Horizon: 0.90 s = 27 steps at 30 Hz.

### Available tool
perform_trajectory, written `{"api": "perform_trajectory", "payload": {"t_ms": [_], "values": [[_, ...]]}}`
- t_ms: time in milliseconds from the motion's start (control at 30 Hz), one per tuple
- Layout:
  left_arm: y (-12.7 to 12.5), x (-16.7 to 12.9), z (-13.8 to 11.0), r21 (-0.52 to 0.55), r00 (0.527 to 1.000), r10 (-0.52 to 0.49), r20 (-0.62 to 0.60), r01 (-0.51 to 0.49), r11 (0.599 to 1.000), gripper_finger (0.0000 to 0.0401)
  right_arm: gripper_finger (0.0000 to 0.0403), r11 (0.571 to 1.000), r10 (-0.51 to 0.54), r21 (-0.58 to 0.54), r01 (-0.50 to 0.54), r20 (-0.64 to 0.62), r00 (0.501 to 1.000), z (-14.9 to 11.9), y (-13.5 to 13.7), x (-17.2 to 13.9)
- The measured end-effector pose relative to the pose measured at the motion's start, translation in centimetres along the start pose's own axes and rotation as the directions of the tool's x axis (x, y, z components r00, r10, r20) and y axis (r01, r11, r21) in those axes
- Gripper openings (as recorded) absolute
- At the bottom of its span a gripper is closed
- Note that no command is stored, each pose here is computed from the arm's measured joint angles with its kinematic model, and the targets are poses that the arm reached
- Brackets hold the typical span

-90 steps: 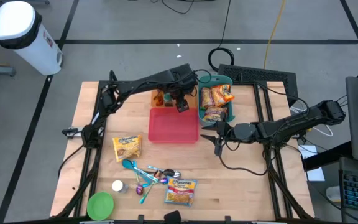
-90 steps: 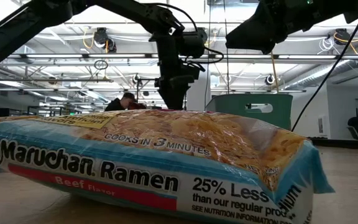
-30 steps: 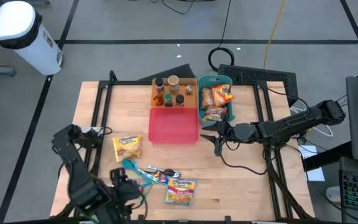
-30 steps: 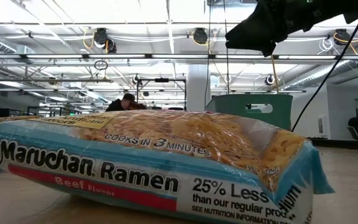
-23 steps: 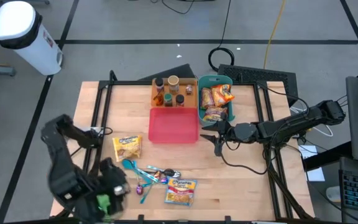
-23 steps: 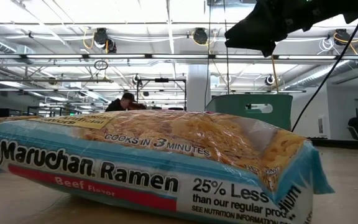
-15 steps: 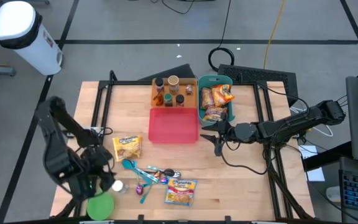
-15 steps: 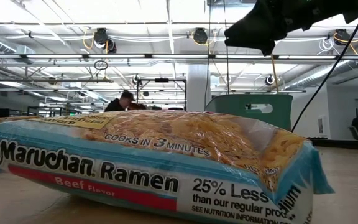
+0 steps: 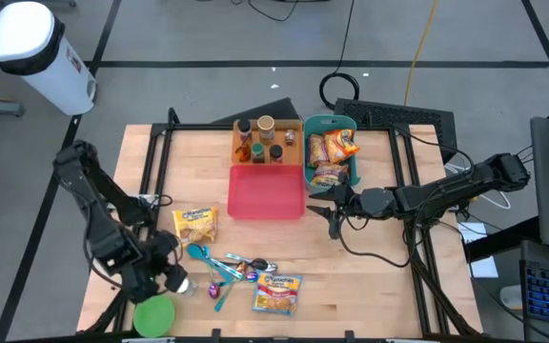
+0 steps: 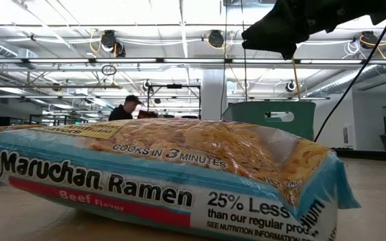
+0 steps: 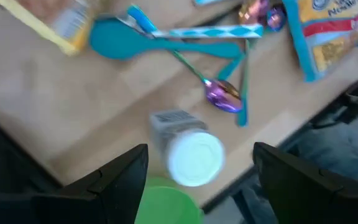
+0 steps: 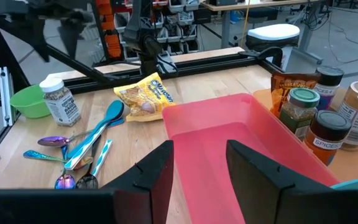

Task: Pick & Place Food Item
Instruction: Put the white spice bottle into the orange bin

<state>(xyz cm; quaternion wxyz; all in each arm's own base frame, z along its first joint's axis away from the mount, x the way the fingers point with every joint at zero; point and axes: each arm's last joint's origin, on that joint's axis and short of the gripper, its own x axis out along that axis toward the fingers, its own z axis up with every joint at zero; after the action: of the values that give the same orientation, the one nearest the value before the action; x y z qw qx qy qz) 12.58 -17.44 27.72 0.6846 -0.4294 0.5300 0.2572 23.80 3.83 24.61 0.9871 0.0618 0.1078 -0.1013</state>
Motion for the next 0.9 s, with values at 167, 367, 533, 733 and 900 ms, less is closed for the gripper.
{"api": "perform_trajectory", "payload": {"t_ms": [167,367,533,733,900], "values": [[-0.9,1.5,-0.2,0.038,0.998,0.034,-0.052,-0.033,0.999,0.0299,0.0141,1.0,0.0,0.0,0.0,0.0,1.0,0.0,0.0,0.0],[-1.5,3.4,-0.6,0.08,0.984,0.142,-0.108,-0.134,0.988,0.0299,0.0141,1.0,0.0,0.0,0.0,0.0,1.0,0.0,0.0,0.0],[-1.9,4.2,-0.7,0.072,0.977,0.163,-0.138,-0.154,0.985,0.0299,0.0141,1.0,0.0,0.0,0.0,0.0,1.0,0.0,0.0,0.0],[-2.0,4.3,-0.7,0.096,0.98,0.147,-0.13,-0.135,0.986,0.0299,0.0141,1.0,0.0,-0.001,0.0,0.0,1.0,0.0,0.0,0.0],[-2.0,4.3,-0.7,0.107,0.98,0.149,-0.129,-0.136,0.985,0.0299,0.0141,1.0,0.0,0.0,0.0,0.0,1.0,0.0,0.0,0.0]]}}
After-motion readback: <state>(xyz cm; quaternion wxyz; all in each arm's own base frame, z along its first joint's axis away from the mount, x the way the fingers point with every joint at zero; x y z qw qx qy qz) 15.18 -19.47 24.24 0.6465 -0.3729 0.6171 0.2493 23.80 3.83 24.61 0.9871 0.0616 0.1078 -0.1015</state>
